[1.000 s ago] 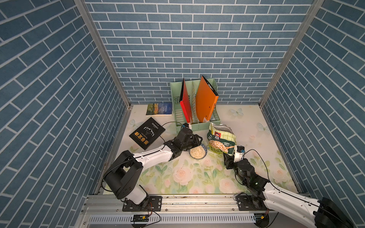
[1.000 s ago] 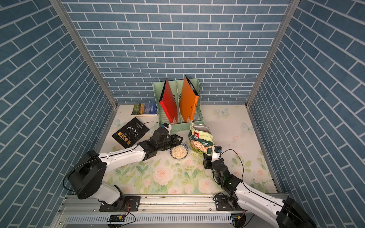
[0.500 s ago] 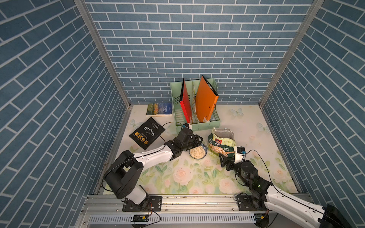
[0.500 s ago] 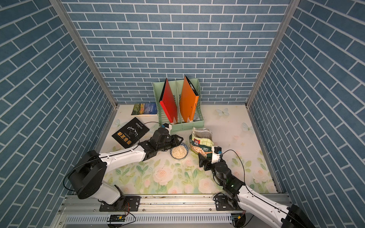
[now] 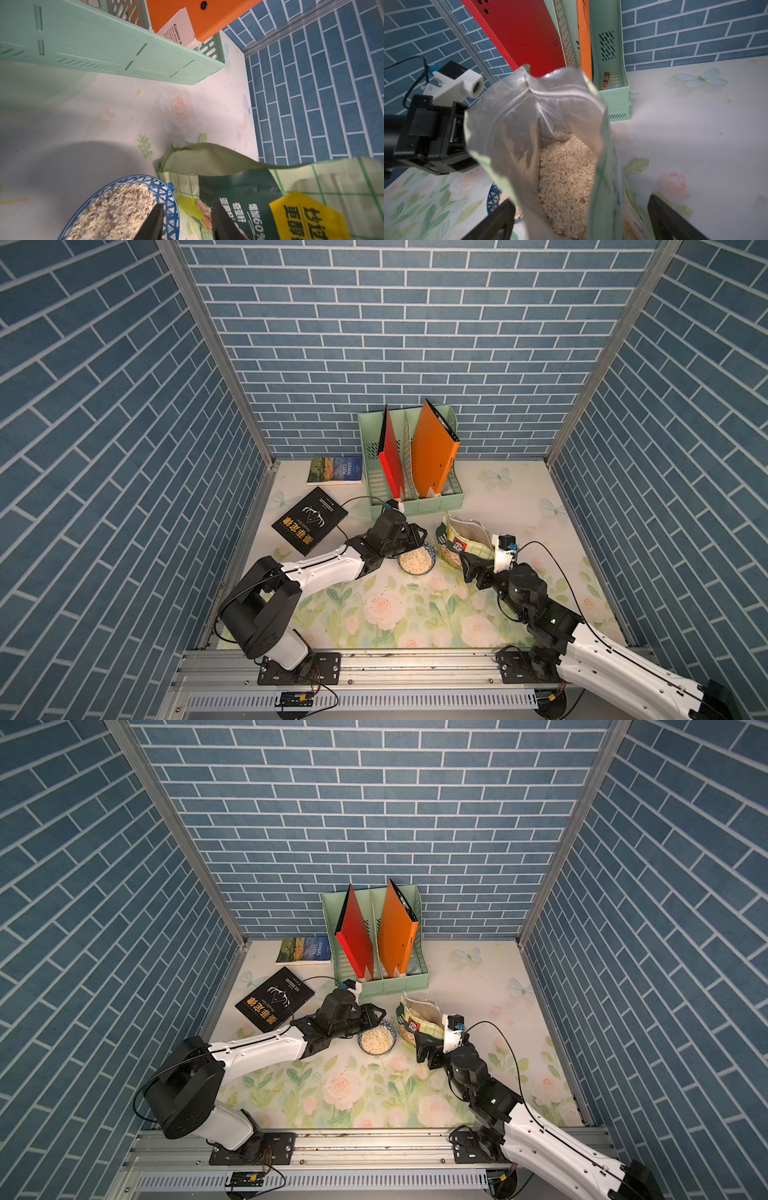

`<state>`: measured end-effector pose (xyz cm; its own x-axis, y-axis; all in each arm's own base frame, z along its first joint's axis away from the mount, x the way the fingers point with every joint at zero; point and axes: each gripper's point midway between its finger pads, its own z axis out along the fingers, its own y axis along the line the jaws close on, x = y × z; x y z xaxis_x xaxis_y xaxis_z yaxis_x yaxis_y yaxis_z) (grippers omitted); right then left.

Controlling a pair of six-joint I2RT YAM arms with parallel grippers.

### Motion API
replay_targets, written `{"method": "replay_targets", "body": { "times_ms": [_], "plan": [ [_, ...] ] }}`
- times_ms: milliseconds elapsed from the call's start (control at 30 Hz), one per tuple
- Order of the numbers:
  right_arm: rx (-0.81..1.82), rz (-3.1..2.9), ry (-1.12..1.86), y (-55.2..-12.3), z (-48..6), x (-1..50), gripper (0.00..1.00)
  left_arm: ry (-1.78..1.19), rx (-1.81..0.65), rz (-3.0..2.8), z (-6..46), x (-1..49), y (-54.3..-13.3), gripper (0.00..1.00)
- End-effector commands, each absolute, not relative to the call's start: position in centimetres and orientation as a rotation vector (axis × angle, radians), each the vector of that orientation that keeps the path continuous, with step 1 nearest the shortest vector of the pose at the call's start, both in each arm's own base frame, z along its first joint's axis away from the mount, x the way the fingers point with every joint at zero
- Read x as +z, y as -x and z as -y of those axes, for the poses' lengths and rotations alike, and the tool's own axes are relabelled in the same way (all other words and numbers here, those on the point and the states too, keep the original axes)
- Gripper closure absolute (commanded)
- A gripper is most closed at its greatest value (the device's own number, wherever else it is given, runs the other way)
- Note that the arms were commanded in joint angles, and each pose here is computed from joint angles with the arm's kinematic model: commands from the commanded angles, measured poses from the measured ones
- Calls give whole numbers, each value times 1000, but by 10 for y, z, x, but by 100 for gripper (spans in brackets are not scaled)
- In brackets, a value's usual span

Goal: Pour the oats into the breakfast bowl
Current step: Place the oats bag at the center of the board, then close the oats bag at the center of the board.

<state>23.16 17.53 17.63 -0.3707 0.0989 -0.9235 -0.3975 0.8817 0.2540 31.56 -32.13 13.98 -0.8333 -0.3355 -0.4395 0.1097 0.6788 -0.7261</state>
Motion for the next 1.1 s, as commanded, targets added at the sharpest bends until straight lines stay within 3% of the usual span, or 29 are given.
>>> {"method": "replay_targets", "body": {
  "times_ms": [0, 767, 1067],
  "plan": [
    [451, -1996, 342, -225, -177, 164, 0, 144, -1087, -2314, 329, 150, -316, 57],
    [456, -2324, 829, -214, -198, 243, 1, 27, -1155, -2289, 342, 163, -298, 57],
    [198, -2467, 774, -226, -169, 230, 0, -29, -1198, -2299, 357, 161, -284, 57]
  ]
}}
